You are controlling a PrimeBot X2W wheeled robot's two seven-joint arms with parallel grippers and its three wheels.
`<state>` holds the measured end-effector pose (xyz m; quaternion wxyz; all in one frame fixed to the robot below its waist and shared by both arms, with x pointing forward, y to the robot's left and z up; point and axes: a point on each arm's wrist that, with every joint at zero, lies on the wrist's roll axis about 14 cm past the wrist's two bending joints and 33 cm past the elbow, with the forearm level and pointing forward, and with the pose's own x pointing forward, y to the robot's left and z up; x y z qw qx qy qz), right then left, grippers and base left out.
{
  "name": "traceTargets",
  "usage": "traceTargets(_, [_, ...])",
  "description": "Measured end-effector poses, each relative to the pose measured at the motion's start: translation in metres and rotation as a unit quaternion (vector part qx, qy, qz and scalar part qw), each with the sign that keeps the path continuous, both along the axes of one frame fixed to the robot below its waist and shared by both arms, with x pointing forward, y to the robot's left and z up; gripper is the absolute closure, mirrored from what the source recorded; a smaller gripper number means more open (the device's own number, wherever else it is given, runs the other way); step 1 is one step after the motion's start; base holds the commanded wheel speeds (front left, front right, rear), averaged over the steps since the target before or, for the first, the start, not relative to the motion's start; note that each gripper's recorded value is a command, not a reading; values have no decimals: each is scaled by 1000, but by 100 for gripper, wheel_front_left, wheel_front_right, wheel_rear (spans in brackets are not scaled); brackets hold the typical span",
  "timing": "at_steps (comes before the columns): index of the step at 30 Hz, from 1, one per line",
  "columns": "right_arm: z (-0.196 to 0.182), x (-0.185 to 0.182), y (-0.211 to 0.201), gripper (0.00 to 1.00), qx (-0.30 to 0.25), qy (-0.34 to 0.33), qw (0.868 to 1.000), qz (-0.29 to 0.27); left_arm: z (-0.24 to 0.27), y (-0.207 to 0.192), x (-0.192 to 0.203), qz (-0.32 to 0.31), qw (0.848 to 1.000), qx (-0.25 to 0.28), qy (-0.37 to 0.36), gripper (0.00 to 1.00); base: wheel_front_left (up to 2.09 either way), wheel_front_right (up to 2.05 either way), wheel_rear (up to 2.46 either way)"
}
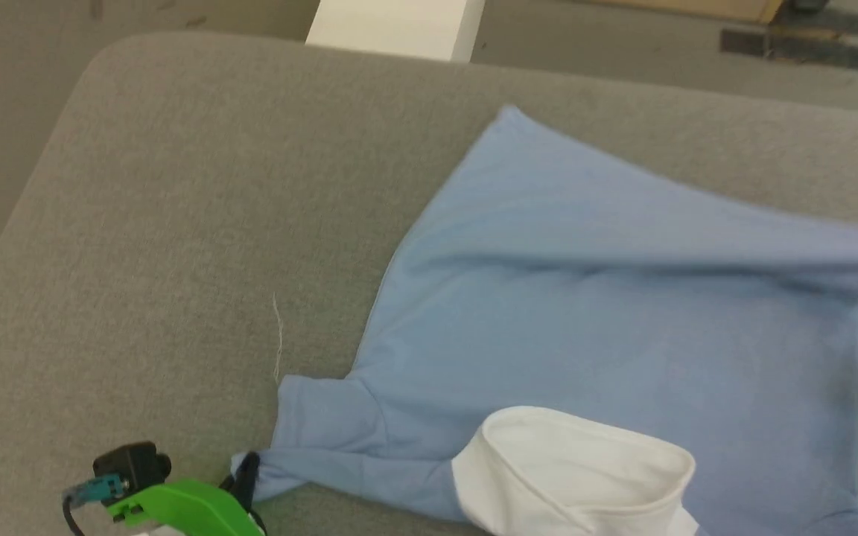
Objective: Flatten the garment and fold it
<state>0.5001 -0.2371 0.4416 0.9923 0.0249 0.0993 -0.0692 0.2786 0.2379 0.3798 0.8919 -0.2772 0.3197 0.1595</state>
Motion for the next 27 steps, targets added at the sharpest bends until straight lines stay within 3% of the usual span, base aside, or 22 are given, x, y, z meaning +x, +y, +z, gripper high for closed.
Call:
traceTargets(6, [-7, -74, -38, 100, -35, 60, 997, -35, 9, -13, -4, -23, 1000, -7, -12, 100, 0, 0, 0])
traceTargets(11, [-28, -136, -70, 100, -31, 144, 986, -82, 17, -25, 5, -53, 998, -8, -24, 100, 0, 0, 0])
traceTargets(14, [-46, -173, -87, 100, -14, 209, 971, -114, 21, -33, 10, -70, 997, -10, -31, 100, 0, 0, 0])
traceTargets(18, [-74, -220, -95, 100, 37, 311, 939, -143, 26, -42, 15, -89, 995, -12, -40, 100, 0, 0, 0])
traceTargets(23, [-84, -241, -91, 100, 76, 371, 914, -144, 30, -48, 18, -100, 994, -13, -48, 100, 0, 0, 0])
traceTargets(24, [-83, -243, -90, 66, 79, 374, 913, -143, 31, -49, 18, -100, 994, -13, -49, 100, 0, 0, 0])
traceTargets(25, [-82, -242, -89, 56, 79, 372, 914, -141, 32, -49, 18, -101, 994, -13, -50, 100, 0, 0, 0])
traceTargets(26, [-81, -241, -88, 0, 80, 368, 916, -138, 32, -50, 18, -102, 993, -14, -51, 100, 0, 0, 0])
traceTargets(27, [-77, -237, -87, 0, 78, 354, 922, -135, 33, -50, 17, -102, 993, -14, -51, 100, 0, 0, 0])
